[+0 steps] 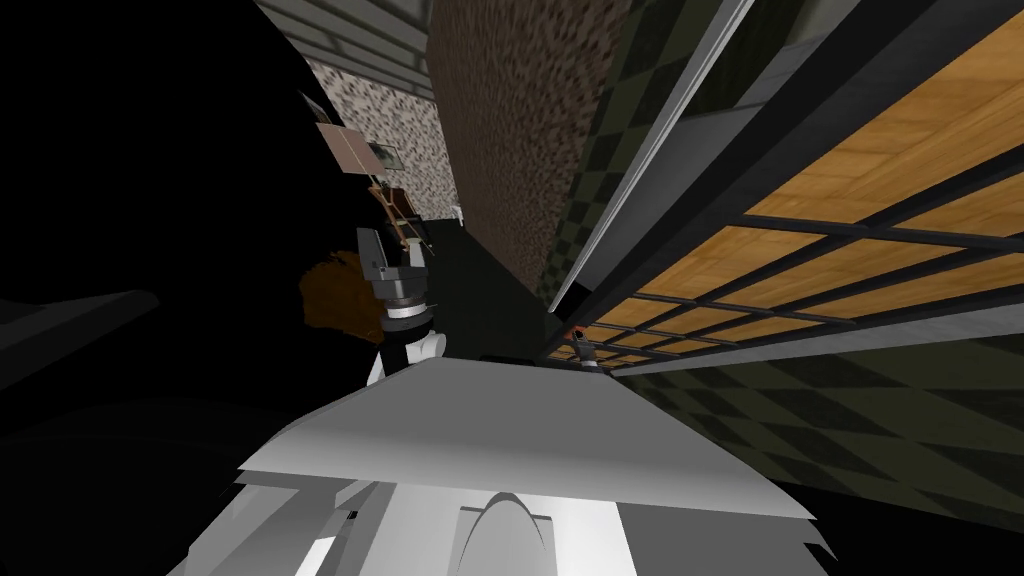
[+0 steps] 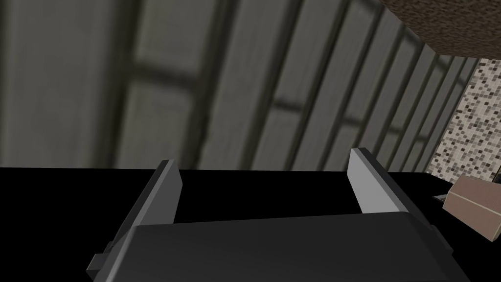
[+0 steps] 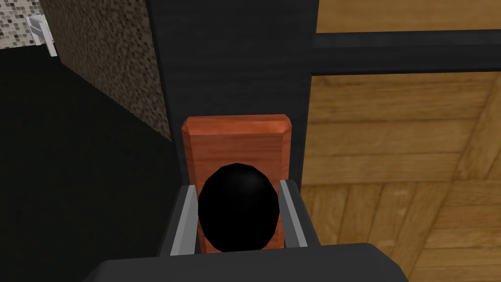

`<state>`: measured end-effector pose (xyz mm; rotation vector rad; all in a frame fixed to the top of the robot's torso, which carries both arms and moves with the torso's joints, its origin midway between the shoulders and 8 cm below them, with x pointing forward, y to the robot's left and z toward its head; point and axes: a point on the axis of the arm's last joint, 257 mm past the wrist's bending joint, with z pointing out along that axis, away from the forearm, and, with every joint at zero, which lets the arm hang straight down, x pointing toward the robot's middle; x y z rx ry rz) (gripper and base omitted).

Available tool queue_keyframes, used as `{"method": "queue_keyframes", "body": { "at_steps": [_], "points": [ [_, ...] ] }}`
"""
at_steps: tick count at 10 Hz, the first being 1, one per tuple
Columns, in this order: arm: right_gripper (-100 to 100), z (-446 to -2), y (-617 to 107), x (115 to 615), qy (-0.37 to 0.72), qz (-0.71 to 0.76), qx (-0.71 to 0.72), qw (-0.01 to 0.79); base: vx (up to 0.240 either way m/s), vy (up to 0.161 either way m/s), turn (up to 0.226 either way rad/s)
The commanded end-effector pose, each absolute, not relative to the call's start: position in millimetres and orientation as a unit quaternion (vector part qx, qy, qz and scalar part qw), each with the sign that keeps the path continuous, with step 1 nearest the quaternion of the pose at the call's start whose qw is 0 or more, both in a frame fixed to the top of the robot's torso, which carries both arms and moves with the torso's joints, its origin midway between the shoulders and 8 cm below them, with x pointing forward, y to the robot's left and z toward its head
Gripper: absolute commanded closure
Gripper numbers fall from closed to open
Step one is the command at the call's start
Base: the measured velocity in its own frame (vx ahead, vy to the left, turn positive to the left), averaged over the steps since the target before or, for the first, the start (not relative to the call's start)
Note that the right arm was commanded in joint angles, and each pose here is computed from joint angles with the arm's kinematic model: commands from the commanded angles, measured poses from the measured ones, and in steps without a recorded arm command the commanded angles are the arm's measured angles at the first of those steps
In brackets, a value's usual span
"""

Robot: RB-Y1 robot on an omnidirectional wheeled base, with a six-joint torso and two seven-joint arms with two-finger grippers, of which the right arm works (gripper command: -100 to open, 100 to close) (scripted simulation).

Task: Pull the door open

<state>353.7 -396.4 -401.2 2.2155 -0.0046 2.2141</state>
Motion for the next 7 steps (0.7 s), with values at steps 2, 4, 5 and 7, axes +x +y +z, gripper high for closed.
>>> {"method": "queue_keyframes", "body": {
  "at_steps": [2,4,5,7],
  "points": [
    [100,-400,-394,341,0.012,0.707,0.707,-0.012,-0.217,-0.038,0.074],
    [100,-402,-395,337,0.014,0.705,0.709,-0.013,-0.103,-0.023,0.07],
    [100,-402,-395,334,0.016,0.705,0.709,-0.015,-0.17,-0.066,0.161],
    [100,-402,-396,328,0.021,0.706,0.708,-0.019,-0.176,-0.055,0.118]
  ]
}}
